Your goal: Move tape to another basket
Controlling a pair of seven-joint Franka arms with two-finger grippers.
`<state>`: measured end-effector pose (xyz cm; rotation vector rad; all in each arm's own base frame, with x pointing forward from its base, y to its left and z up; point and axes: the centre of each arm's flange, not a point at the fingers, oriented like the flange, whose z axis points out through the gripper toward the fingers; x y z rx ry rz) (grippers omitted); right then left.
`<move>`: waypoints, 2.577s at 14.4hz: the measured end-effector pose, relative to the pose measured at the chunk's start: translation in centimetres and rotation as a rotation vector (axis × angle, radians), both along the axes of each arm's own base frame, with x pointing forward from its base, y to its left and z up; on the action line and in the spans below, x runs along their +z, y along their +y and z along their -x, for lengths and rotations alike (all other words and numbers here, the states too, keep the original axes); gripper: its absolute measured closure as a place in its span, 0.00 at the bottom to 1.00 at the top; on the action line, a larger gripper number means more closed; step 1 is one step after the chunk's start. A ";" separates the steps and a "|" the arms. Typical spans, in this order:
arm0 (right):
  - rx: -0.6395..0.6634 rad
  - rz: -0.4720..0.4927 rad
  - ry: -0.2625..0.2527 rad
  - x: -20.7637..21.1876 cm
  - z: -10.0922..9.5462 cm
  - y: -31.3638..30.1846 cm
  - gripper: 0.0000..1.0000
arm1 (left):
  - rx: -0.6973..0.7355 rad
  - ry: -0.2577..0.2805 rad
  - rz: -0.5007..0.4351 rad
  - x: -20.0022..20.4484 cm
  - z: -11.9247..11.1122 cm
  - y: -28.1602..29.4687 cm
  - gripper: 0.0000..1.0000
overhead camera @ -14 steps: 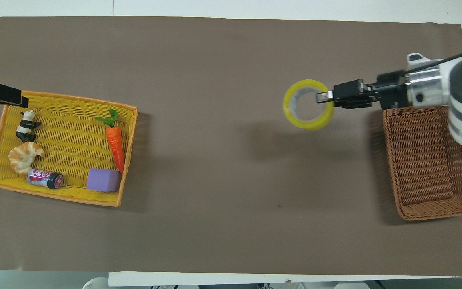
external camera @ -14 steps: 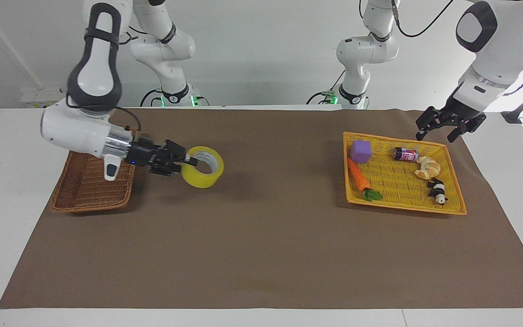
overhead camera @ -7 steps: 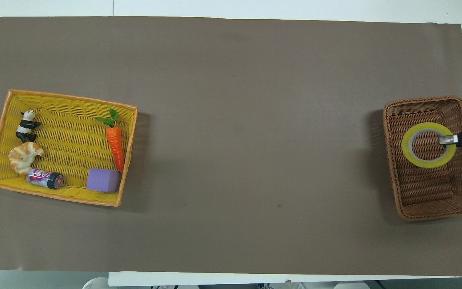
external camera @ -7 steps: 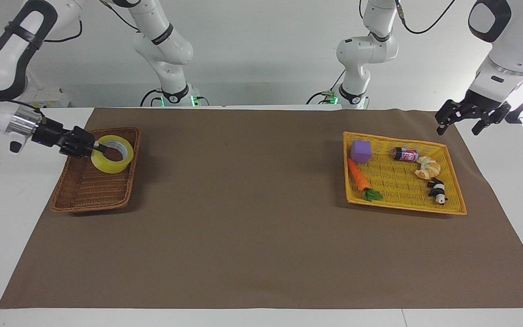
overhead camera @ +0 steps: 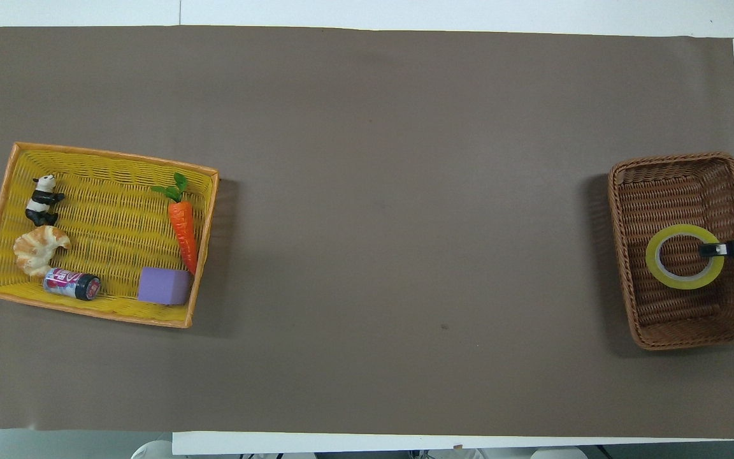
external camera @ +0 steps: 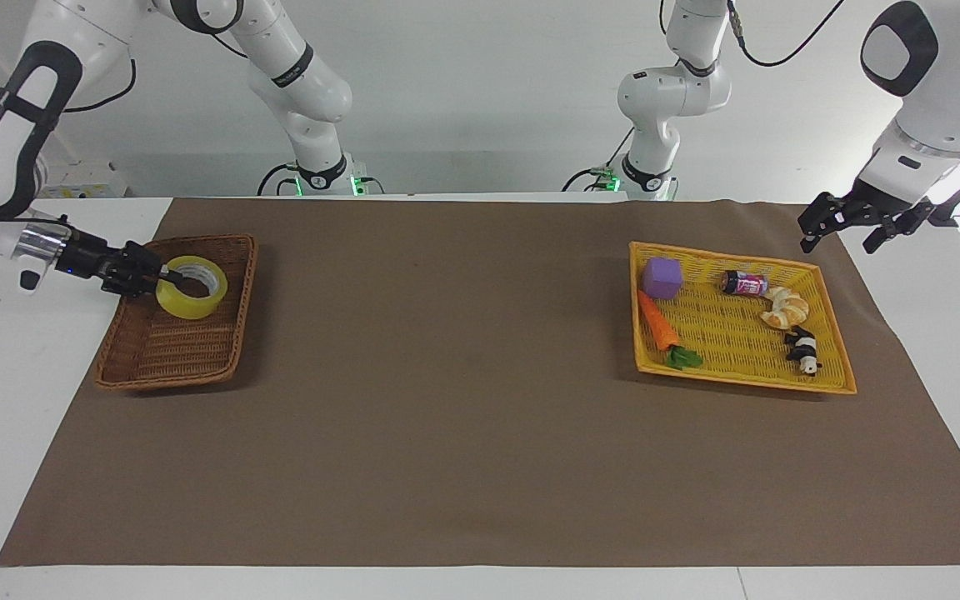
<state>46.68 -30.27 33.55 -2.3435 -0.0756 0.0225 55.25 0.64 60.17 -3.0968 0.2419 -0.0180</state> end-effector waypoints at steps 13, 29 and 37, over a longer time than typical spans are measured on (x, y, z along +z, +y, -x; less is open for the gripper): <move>0.161 0.122 -0.035 0.7 -1.2 0.6 0.00 | 0.003 -0.012 -0.001 0.2 -0.1 0.1 0.00; -0.018 0.776 0.139 27.7 -6.1 23.5 0.00 | 0.000 0.059 0.081 1.3 -0.9 -0.9 0.00; -0.027 0.813 0.175 28.3 -7.3 22.3 0.00 | 0.004 0.081 0.088 0.5 -0.8 -0.8 0.00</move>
